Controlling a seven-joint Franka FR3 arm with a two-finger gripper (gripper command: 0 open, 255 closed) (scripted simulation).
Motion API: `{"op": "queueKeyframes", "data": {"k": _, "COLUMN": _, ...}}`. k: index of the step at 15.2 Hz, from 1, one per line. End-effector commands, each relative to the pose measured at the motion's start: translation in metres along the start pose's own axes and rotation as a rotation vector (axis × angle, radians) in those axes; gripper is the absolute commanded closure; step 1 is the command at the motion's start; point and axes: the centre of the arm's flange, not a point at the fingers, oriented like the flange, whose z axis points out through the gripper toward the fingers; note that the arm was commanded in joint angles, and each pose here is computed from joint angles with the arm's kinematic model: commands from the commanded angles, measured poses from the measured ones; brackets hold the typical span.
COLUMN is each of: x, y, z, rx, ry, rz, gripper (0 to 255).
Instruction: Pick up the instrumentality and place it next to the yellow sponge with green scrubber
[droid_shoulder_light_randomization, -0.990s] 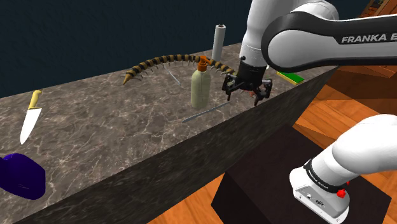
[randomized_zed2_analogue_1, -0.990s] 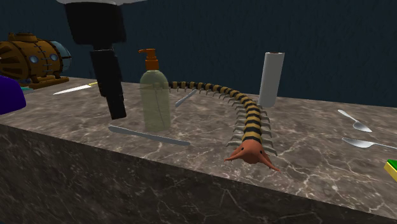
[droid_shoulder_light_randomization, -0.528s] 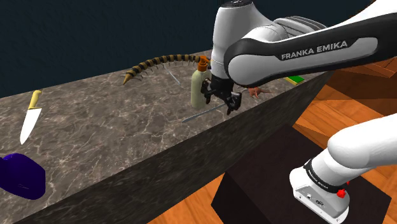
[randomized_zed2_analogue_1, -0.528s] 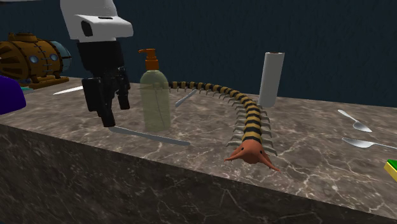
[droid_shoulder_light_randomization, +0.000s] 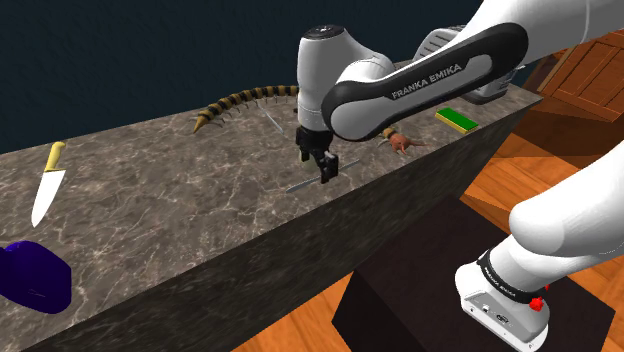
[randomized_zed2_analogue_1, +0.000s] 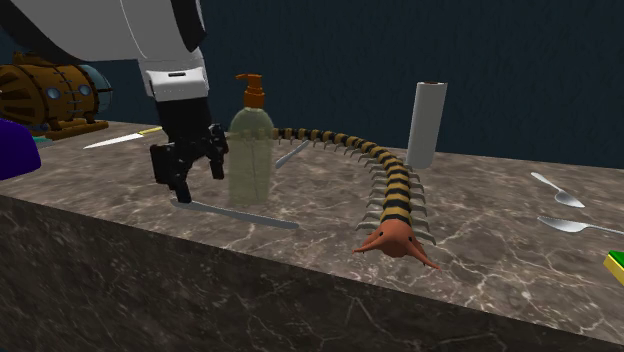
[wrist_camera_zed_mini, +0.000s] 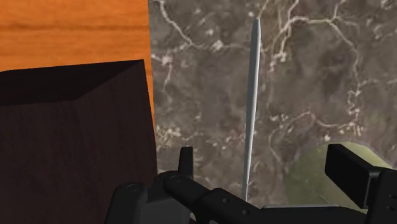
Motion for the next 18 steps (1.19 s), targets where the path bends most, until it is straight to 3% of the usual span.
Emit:
{"op": "queueKeyframes", "data": {"k": 1, "x": -0.001, "y": -0.002, "z": 0.009, "rx": 0.001, "ry": 0.000, "rz": 0.014, "gripper": 0}}
{"op": "queueKeyframes", "data": {"k": 6, "x": -0.001, "y": -0.002, "z": 0.033, "rx": 0.001, "ry": 0.000, "rz": 0.014, "gripper": 0}}
{"op": "queueKeyframes", "data": {"k": 13, "x": -0.001, "y": -0.002, "z": 0.033, "rx": 0.001, "ry": 0.000, "rz": 0.014, "gripper": 0}}
{"op": "queueKeyframes", "data": {"k": 14, "x": -0.001, "y": -0.002, "z": 0.033, "rx": 0.001, "ry": 0.000, "rz": 0.014, "gripper": 255}}
{"op": "queueKeyframes", "data": {"k": 18, "x": -0.001, "y": -0.002, "z": 0.033, "rx": 0.001, "ry": 0.000, "rz": 0.014, "gripper": 255}}
